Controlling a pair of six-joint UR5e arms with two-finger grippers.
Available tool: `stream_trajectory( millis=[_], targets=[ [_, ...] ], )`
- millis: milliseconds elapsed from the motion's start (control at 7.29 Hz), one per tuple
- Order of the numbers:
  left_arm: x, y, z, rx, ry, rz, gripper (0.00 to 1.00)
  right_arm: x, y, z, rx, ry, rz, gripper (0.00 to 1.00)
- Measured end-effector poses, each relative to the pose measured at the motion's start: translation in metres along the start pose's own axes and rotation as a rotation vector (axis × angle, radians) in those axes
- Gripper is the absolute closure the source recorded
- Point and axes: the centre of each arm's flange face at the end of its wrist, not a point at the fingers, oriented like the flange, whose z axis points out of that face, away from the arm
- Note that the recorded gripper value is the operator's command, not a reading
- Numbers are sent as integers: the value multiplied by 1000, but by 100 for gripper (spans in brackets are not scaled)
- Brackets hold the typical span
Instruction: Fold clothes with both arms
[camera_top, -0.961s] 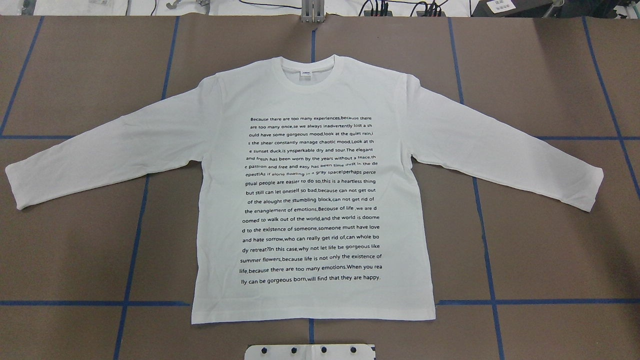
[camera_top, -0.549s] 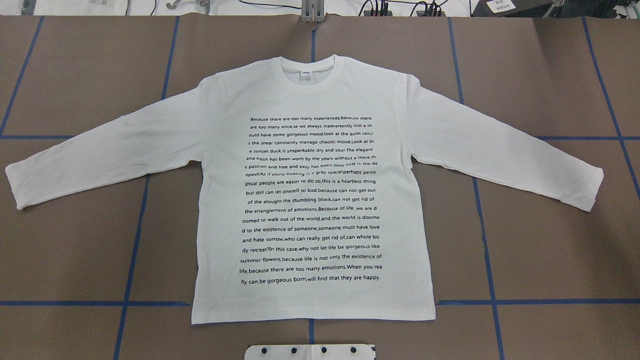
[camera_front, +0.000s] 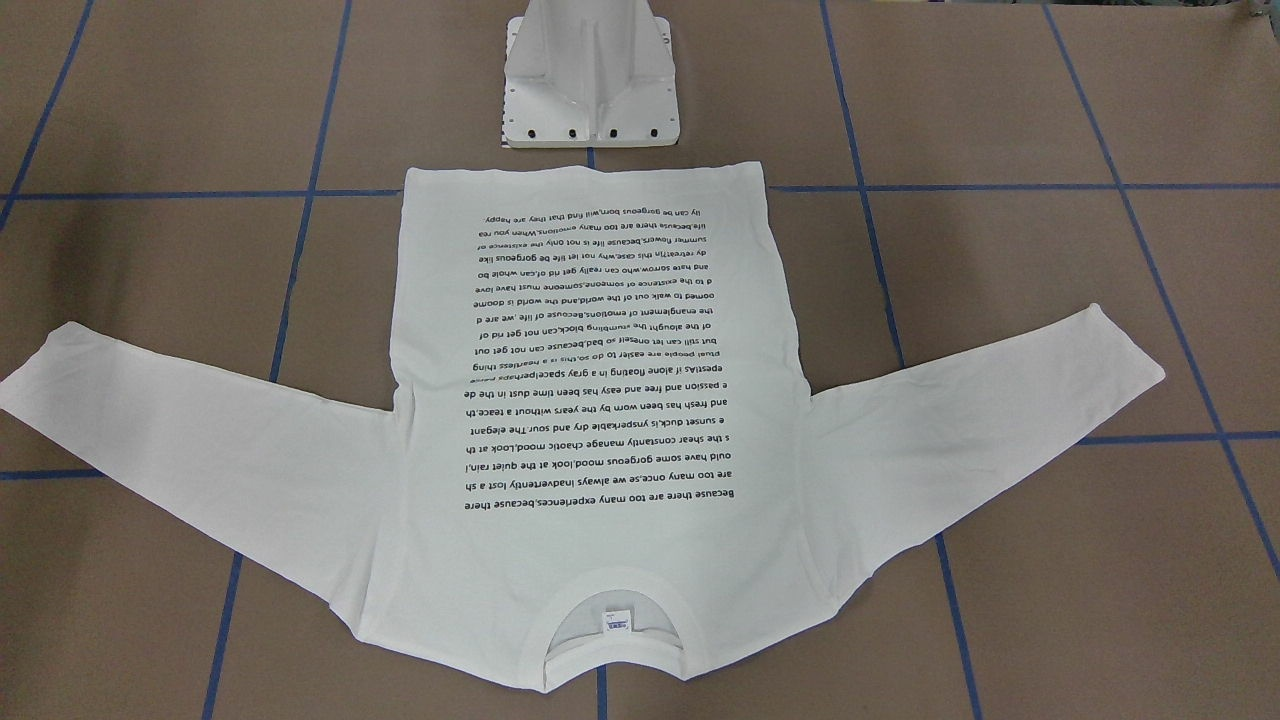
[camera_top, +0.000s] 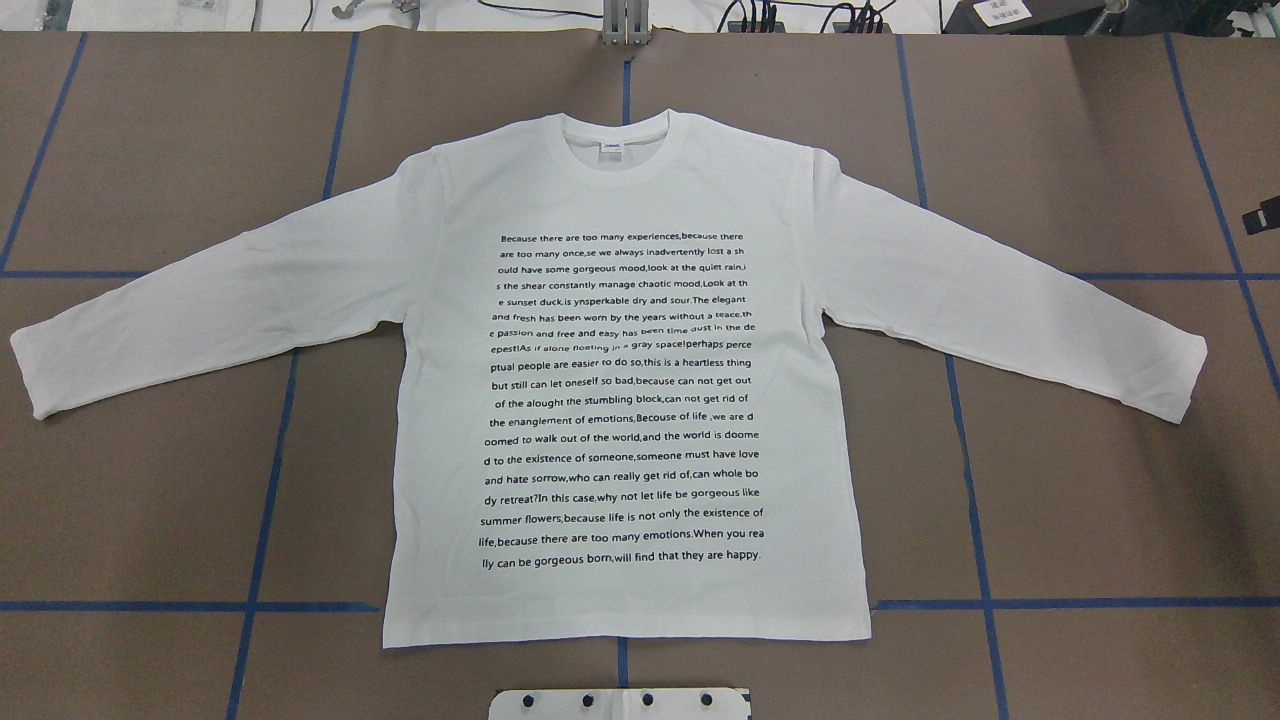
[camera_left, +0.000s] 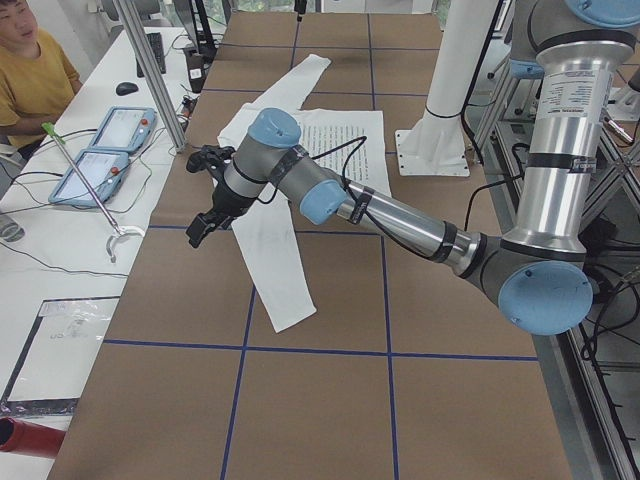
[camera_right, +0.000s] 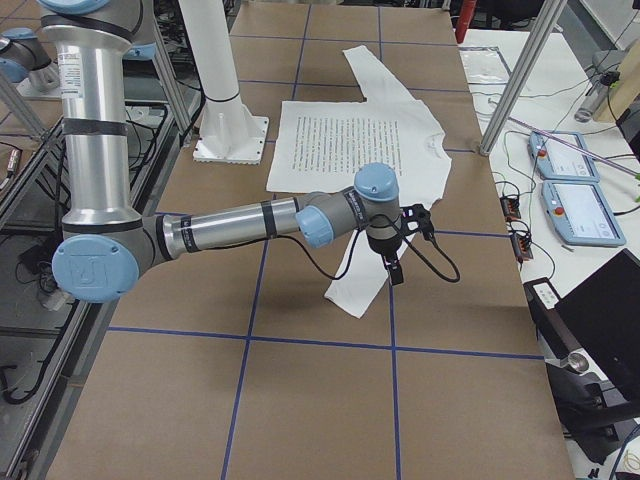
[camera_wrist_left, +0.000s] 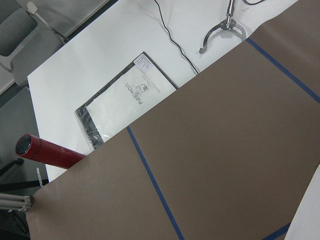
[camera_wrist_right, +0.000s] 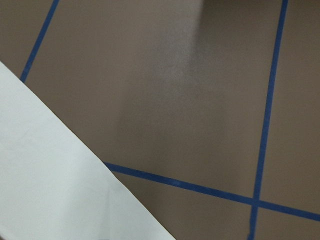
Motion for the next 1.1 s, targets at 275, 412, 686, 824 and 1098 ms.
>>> stream_trajectory(
  millis=[275, 412, 686, 824, 1098],
  targets=[
    [3, 1, -1, 3, 30, -2, 0, 10, 41, 60, 64, -77, 85, 28],
    [5, 2, 0, 2, 53, -4, 0, 17, 60, 77, 54, -85, 107, 27],
    [7, 5, 3, -4, 86, -8, 0, 21, 91, 102, 21, -48, 135, 27],
    [8, 9, 3, -8, 95, -10, 0, 15, 100, 114, 10, -24, 142, 28],
    [8, 18, 4, -17, 101, -11, 0, 11, 112, 133, -8, 14, 139, 31]
  ],
)
